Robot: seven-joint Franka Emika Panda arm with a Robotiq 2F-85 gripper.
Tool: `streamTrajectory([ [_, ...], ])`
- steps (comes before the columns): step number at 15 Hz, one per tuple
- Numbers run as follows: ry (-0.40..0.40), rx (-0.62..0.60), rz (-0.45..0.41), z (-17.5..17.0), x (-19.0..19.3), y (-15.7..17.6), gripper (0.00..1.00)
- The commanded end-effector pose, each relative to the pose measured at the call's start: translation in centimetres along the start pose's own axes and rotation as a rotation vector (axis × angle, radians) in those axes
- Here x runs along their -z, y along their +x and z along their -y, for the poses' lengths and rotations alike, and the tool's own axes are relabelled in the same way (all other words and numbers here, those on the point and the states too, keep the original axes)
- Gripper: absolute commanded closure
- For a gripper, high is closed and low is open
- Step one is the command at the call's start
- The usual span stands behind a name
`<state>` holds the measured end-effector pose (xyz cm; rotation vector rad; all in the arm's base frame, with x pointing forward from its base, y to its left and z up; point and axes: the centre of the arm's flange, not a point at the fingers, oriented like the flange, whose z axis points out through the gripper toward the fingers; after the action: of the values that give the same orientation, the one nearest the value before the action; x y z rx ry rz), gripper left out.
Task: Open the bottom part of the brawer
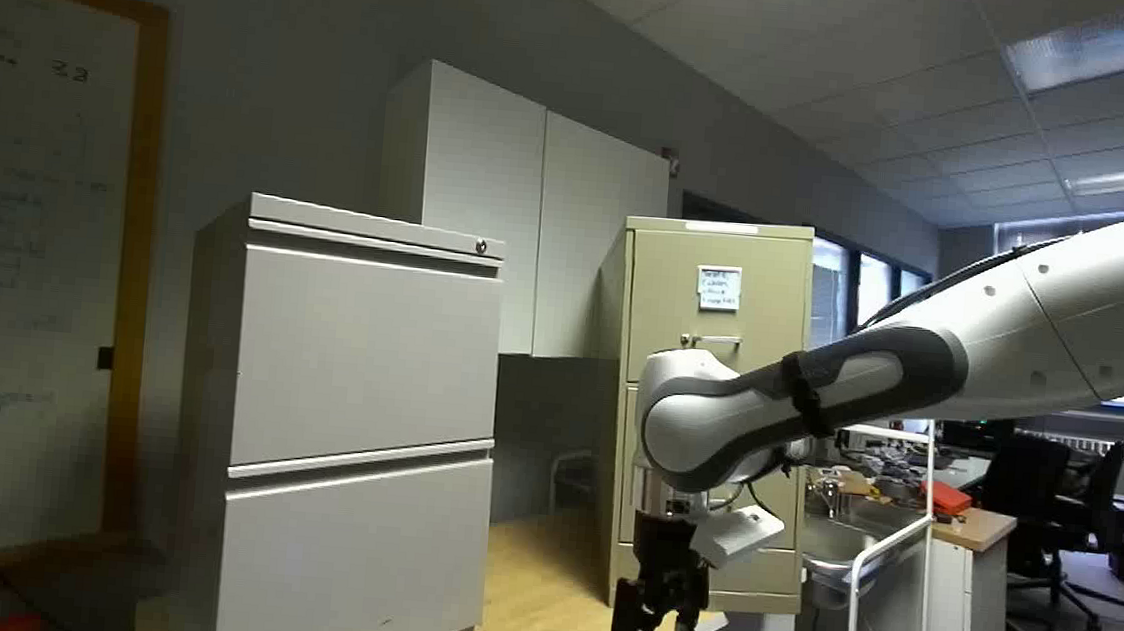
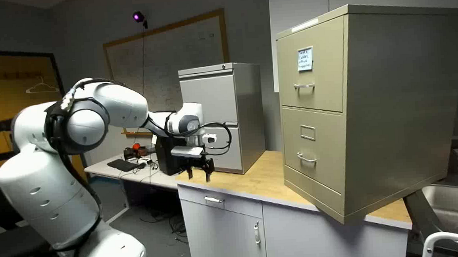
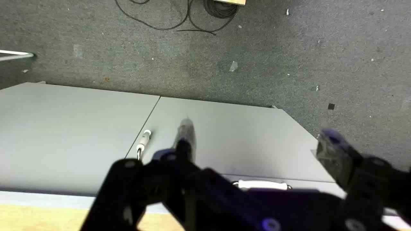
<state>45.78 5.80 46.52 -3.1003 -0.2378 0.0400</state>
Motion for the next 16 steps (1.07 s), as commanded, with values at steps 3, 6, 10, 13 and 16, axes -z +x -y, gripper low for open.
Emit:
streamTrajectory([
  [3, 0.000, 0.000, -0.002, 0.00, 0.10, 0.00, 0.00],
  [6, 0.000, 0.000, -0.002, 0.00, 0.11, 0.01, 0.00],
  [10, 0.000, 0.000, -0.002, 0.00, 0.11, 0.01, 0.00],
  [13, 0.000, 0.000, -0.002, 0.00, 0.11, 0.01, 0.00],
  [16, -0.003, -0.011, -0.013, -0.35, 0.05, 0.25, 0.00],
])
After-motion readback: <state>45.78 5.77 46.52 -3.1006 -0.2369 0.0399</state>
